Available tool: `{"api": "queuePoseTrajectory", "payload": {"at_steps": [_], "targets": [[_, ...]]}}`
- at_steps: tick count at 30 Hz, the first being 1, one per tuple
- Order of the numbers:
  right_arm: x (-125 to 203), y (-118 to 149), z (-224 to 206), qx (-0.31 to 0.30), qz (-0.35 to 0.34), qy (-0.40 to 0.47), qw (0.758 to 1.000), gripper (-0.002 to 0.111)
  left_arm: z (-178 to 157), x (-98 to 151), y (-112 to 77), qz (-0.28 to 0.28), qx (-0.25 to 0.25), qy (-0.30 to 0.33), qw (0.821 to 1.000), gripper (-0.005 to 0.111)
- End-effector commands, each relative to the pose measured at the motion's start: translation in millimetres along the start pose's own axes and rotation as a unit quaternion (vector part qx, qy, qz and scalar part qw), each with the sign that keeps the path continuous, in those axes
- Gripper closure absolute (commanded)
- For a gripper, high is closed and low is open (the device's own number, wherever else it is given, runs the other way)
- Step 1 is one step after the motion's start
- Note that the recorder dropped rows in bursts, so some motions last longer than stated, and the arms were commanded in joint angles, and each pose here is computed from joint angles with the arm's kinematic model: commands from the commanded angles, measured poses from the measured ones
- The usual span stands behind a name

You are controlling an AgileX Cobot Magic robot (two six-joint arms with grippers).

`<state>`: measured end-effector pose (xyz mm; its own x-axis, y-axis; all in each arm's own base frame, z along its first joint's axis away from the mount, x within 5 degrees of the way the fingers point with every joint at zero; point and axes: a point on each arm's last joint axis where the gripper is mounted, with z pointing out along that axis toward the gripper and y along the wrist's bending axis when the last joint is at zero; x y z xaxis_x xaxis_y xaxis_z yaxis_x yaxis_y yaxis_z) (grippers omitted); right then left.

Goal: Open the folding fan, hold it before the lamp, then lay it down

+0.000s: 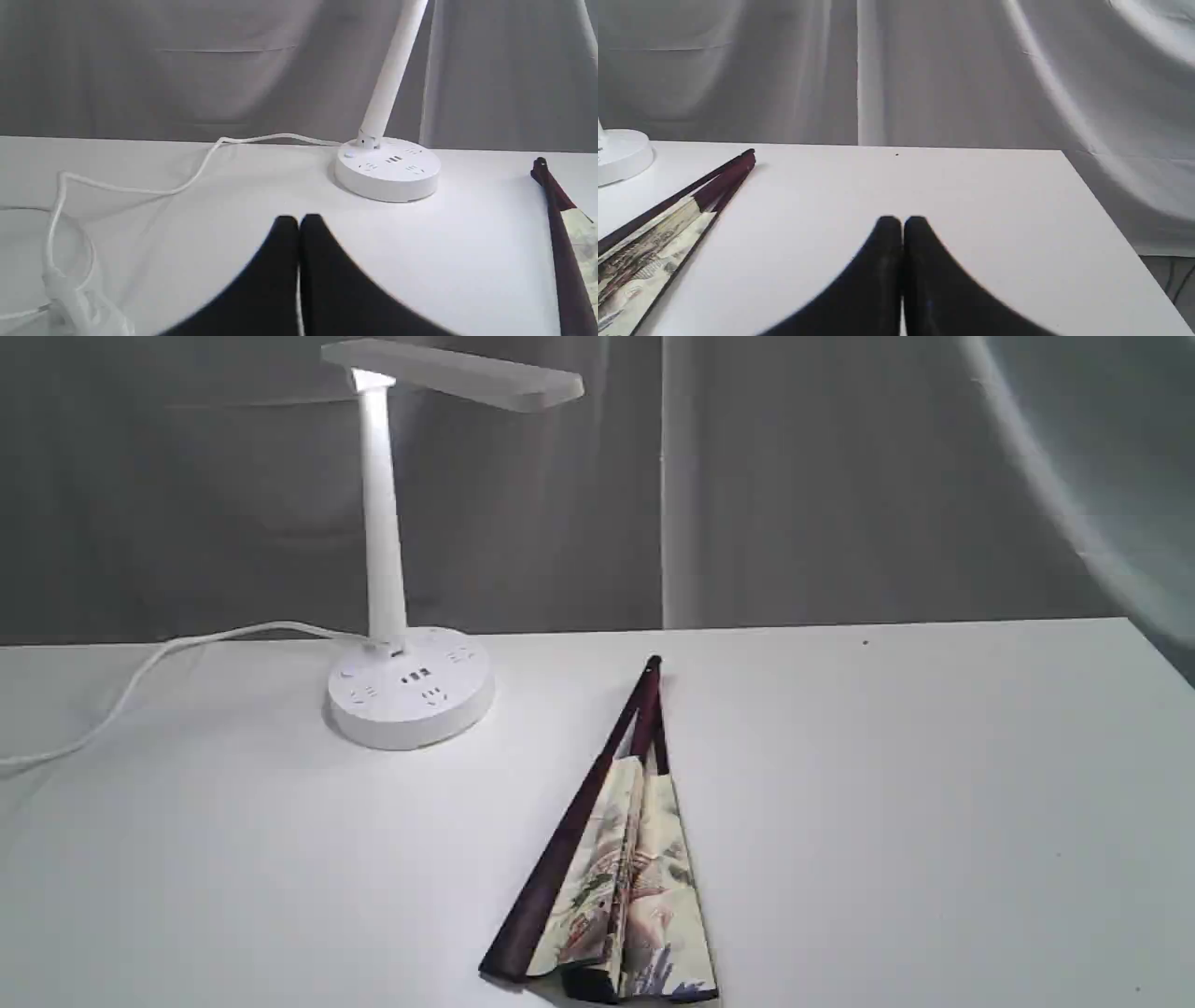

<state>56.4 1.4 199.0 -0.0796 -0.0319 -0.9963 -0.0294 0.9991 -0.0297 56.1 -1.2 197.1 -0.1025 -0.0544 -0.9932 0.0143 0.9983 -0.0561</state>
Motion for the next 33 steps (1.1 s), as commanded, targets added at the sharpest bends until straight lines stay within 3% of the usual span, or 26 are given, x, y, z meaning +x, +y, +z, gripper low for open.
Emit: {"api": "queuePoseTrajectory", "payload": {"at_steps": [1, 16, 26, 29, 33], "targets": [[1, 0, 0, -0.002, -0.002, 0.001, 1.0, 0.108, 0, 1, -0.3, -0.004, 0.003, 0.0, 1.0, 0.107], [-6, 0, 0, -0.002, -0.001, -0.04, 0.999, 0.108, 0, -6, -1.0, -0.033, 0.008, -0.038, 0.999, 0.107], [-18, 0, -2, -0.002, -0.001, -0.103, 0.995, 0.108, -1, -11, -1.0, -0.116, 0.014, -0.065, 0.991, 0.107], [-31, 0, -6, -0.002, -0.001, -0.114, 0.993, 0.108, -1, -9, -1.2, -0.121, 0.013, -0.042, 0.992, 0.107], [-52, -1, -13, 0.0, -0.002, -0.111, 0.994, 0.108, -7, -28, -2.6, -0.121, 0.016, -0.05, 0.991, 0.107]]}}
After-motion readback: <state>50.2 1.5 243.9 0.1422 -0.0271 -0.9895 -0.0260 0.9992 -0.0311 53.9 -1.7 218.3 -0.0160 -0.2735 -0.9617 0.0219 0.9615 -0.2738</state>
